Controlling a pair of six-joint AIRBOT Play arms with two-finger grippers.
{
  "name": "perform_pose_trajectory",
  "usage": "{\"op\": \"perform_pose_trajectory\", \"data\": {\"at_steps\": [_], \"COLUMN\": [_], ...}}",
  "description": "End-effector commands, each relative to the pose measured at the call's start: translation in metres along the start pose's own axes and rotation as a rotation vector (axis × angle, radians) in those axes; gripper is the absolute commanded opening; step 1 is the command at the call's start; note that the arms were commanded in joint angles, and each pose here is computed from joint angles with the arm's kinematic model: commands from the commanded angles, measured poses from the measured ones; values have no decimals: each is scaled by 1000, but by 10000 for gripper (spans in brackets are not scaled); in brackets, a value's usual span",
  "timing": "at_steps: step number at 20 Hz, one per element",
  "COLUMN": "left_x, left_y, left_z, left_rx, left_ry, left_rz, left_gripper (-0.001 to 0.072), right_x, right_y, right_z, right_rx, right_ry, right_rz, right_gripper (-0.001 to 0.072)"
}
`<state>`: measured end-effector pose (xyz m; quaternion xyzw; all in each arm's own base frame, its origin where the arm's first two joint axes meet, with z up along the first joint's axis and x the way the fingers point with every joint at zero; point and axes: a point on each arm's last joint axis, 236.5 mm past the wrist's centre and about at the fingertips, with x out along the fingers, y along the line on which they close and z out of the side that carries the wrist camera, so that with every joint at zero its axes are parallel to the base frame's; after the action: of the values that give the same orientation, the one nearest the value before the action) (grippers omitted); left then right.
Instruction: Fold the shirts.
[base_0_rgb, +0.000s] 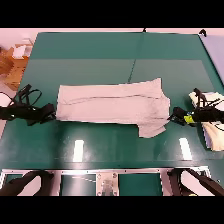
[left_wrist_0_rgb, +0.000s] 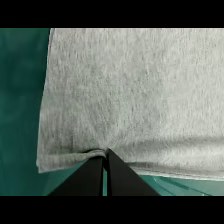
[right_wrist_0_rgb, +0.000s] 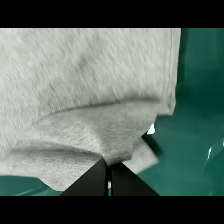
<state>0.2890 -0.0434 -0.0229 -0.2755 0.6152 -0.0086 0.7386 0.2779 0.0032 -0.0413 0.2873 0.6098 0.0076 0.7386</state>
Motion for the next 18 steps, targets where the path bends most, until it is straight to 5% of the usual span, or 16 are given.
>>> {"op": "perform_pose_trajectory", "data": {"at_steps": [1,8,14,16,17,18], "left_x": [-17,-41,18,41,50,57], "left_y": [-12,-78,-96,-101,-104,-105], "left_z": [-1,63,140,178,191,202], "left_rx": [8,90,92,96,77,53], "left_ry": [2,-13,5,-82,-111,-142], "left_rz": [-22,-100,-102,-132,-156,-173], "left_gripper": [22,22,26,333,397,539], "right_x": [-23,-43,7,45,61,76], "right_y": [11,83,115,113,109,101], "right_z": [12,102,185,202,206,210], "right_rx": [-25,-177,-192,-157,-135,-119], "right_ry": [-53,-98,-73,-26,-3,13], "right_rz": [-10,39,108,139,154,151], "right_gripper": [9,9,11,19,159,423]}}
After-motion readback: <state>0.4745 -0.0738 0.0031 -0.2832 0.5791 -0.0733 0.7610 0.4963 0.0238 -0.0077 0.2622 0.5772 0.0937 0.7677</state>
